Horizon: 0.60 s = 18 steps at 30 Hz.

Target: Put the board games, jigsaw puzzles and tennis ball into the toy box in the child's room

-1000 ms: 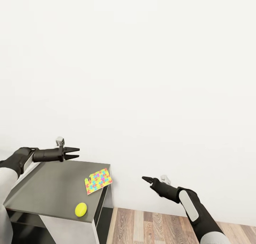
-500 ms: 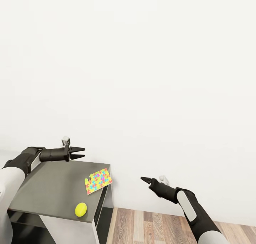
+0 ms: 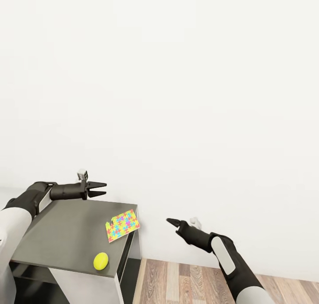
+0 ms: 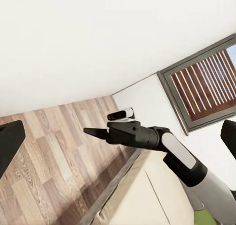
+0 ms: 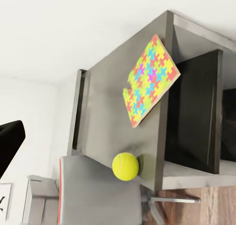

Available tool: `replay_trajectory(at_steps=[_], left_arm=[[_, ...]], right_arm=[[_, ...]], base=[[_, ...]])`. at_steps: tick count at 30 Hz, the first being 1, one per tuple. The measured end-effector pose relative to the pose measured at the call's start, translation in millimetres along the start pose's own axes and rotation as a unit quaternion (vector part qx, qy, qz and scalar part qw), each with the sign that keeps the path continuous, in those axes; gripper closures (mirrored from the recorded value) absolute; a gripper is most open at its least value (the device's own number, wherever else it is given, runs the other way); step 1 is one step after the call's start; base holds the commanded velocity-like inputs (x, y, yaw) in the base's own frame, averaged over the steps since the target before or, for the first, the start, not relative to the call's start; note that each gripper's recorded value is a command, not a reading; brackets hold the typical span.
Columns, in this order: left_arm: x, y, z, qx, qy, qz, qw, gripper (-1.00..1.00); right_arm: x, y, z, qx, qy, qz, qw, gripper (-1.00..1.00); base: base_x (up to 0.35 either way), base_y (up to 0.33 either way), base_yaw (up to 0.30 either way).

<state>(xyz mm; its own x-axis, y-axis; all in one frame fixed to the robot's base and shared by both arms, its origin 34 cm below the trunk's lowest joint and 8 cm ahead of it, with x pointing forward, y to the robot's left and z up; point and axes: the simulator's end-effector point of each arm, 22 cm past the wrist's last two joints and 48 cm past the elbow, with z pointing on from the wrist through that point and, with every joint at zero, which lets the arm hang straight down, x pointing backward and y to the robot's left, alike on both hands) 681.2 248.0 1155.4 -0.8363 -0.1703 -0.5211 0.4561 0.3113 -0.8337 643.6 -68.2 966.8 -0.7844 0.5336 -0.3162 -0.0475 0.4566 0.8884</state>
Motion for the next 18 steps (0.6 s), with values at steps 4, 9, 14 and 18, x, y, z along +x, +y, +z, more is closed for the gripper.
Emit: replay_trajectory(at_steps=[4, 9, 14, 18], left_arm=[[-1, 0, 1.8, 0.0, 0.002, 0.004, 1.0, -1.0], [-6, -5, 5.6, 0.001, 0.006, 0.025, 0.9997, -1.0], [-2, -6, 9.6, 0.0, 0.013, 0.042, 0.999, -1.0], [7, -12, 15.6, 0.0, 0.026, 0.044, 0.9987, -1.0]], right_arm=[[2, 2, 4.4, -0.003, 0.001, 0.001, 1.0, -1.0], [1, -2, 7.8, 0.0, -0.002, -0.002, 1.0, -1.0], [-7, -6, 10.6, 0.003, -0.02, -0.014, 0.9997, -1.0], [-13, -10, 12.5, 0.008, -0.035, -0.021, 0.9991, -1.0]], base=[[0.0, 0.0, 0.0], [0.0, 0.0, 0.0], [0.0, 0.0, 0.0], [0.0, 0.0, 0.0]])
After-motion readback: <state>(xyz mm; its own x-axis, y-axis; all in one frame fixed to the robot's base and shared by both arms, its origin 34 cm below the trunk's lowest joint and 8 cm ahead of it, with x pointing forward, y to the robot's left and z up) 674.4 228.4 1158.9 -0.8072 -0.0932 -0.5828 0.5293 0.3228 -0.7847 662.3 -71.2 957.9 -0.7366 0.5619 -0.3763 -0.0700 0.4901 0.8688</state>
